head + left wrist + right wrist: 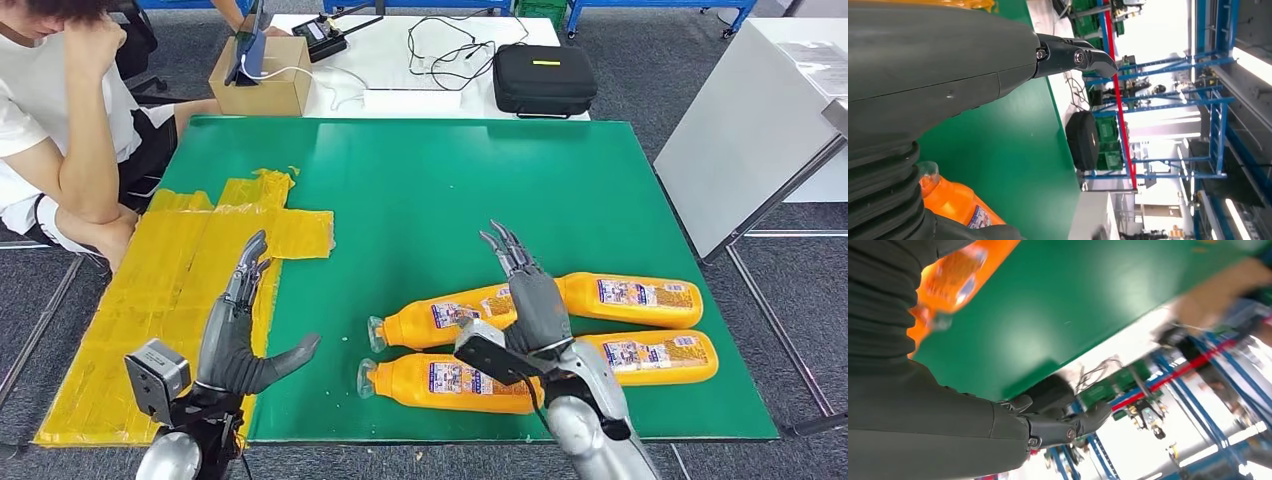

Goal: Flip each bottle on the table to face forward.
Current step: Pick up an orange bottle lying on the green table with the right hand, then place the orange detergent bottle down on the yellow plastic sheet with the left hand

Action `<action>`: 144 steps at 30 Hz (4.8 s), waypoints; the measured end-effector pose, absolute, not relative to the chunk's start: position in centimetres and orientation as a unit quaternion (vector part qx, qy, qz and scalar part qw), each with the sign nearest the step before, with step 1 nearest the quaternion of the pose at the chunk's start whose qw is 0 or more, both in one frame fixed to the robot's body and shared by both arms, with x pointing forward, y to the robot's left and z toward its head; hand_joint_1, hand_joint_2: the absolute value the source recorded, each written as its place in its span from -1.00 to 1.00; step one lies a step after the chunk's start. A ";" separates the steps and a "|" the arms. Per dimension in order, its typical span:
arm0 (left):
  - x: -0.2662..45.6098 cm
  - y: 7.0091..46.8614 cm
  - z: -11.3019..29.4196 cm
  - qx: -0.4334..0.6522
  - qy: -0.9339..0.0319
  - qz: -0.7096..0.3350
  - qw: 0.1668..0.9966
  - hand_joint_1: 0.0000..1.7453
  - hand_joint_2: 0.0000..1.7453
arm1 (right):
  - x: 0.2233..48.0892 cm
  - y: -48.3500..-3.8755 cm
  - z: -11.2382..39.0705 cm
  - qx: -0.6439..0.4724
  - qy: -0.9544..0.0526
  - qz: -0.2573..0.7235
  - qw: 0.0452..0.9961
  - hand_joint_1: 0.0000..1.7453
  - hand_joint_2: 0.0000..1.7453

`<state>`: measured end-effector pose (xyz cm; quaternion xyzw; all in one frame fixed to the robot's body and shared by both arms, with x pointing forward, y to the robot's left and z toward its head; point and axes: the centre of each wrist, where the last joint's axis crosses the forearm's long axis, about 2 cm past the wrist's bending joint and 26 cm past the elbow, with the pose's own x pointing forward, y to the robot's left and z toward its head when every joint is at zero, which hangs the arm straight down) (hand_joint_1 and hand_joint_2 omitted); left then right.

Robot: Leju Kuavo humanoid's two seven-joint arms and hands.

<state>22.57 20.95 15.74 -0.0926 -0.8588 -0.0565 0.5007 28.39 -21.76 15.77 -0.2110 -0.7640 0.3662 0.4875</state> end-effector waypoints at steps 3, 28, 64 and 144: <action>23.0 20.7 16.1 -0.103 -0.858 -0.059 0.500 -1.00 1.00 | 30.3 -21.9 15.6 -0.249 -0.731 0.427 0.471 -1.00 1.00; 24.2 20.0 16.0 -0.126 -0.848 -0.061 0.511 -1.00 1.00 | 34.2 -22.4 11.9 -0.247 -0.616 0.594 0.454 -1.00 1.00; 25.3 19.4 16.0 -0.152 -0.848 -0.056 0.505 -1.00 1.00 | 37.1 -25.6 9.0 -0.227 -0.507 0.677 0.483 0.98 1.00; 24.2 16.2 15.4 -0.246 -0.810 -0.088 0.524 -1.00 1.00 | 23.6 -9.8 10.7 -0.067 -0.851 0.263 0.449 1.00 1.00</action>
